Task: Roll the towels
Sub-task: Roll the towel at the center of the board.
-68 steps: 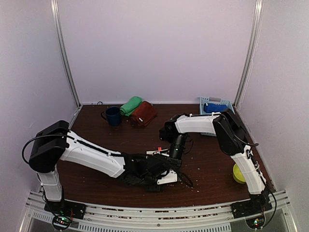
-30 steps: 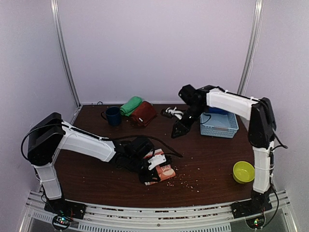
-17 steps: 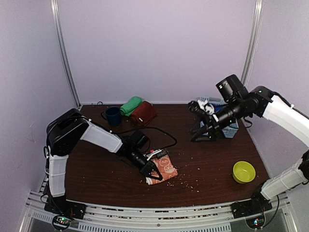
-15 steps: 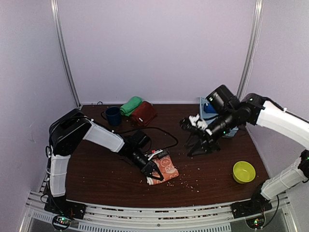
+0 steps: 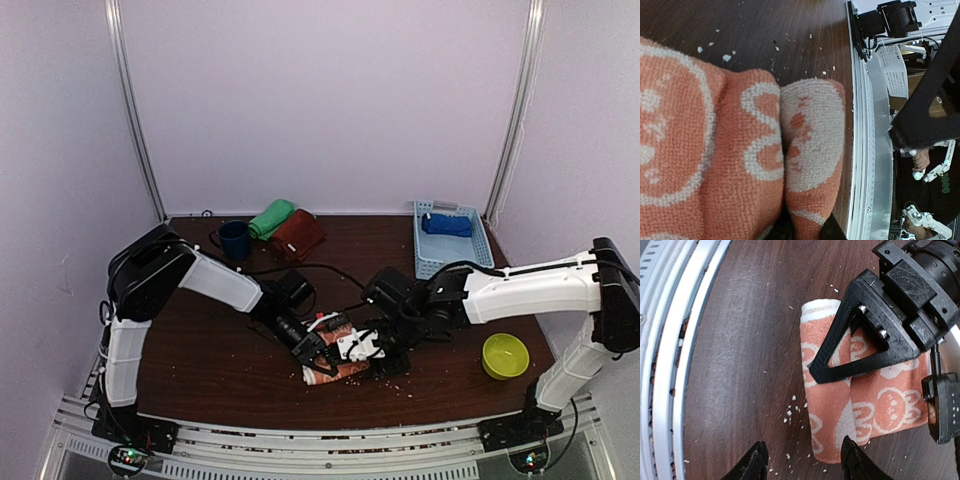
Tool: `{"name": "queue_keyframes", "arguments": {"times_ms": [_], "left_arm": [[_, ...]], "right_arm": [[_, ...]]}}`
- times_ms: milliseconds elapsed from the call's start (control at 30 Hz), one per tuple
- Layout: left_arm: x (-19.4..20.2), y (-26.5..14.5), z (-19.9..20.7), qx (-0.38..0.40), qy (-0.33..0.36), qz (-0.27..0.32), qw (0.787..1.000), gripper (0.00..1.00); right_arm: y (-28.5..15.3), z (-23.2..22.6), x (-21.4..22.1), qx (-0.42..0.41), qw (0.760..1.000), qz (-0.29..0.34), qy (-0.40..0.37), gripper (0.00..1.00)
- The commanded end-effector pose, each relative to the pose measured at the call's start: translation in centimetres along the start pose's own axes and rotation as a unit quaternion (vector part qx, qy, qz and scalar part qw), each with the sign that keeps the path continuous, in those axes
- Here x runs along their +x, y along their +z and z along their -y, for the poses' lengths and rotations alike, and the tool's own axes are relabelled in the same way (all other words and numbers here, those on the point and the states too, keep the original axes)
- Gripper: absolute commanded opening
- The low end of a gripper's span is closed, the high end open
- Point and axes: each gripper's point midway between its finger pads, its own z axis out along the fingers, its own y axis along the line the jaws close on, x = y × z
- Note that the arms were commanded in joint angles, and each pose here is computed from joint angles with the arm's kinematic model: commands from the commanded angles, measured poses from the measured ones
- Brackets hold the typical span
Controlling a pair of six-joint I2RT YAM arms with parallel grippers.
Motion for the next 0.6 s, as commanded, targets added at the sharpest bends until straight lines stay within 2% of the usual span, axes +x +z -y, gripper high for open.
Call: {"name": "queue_keyframes", "arguments": {"times_ms": [0, 200, 333, 400, 500, 567], "left_arm": [[4.0, 0.7, -2.7, -0.035, -0.083, -0.047, 0.995, 0.19], [3.6, 0.7, -2.7, -0.034, -0.080, -0.045, 0.995, 0.19], [3.6, 0.7, -2.6, -0.032, -0.080, -0.045, 0.995, 0.20], [3.7, 0.7, -2.6, -0.032, -0.077, -0.046, 0.995, 0.20], [3.3, 0.2, -2.4, -0.050, -0.058, -0.044, 0.996, 0.26], [2.3, -0.9, -2.1, -0.087, -0.030, -0.035, 0.995, 0.30]], "right_arm": [[1.6, 2.6, -1.6, 0.060, 0.998, 0.007, -0.029, 0.53], [4.4, 2.3, -0.7, 0.054, 0.997, -0.024, -0.056, 0.55], [5.7, 2.3, 0.7, 0.057, 0.995, -0.052, -0.066, 0.52], [6.2, 2.2, 0.9, 0.054, 0.995, -0.056, -0.069, 0.45], [6.9, 1.5, 1.3, 0.026, 0.995, -0.066, -0.065, 0.23], [7.2, 0.9, 1.8, 0.007, 0.995, -0.076, -0.056, 0.16]]}}
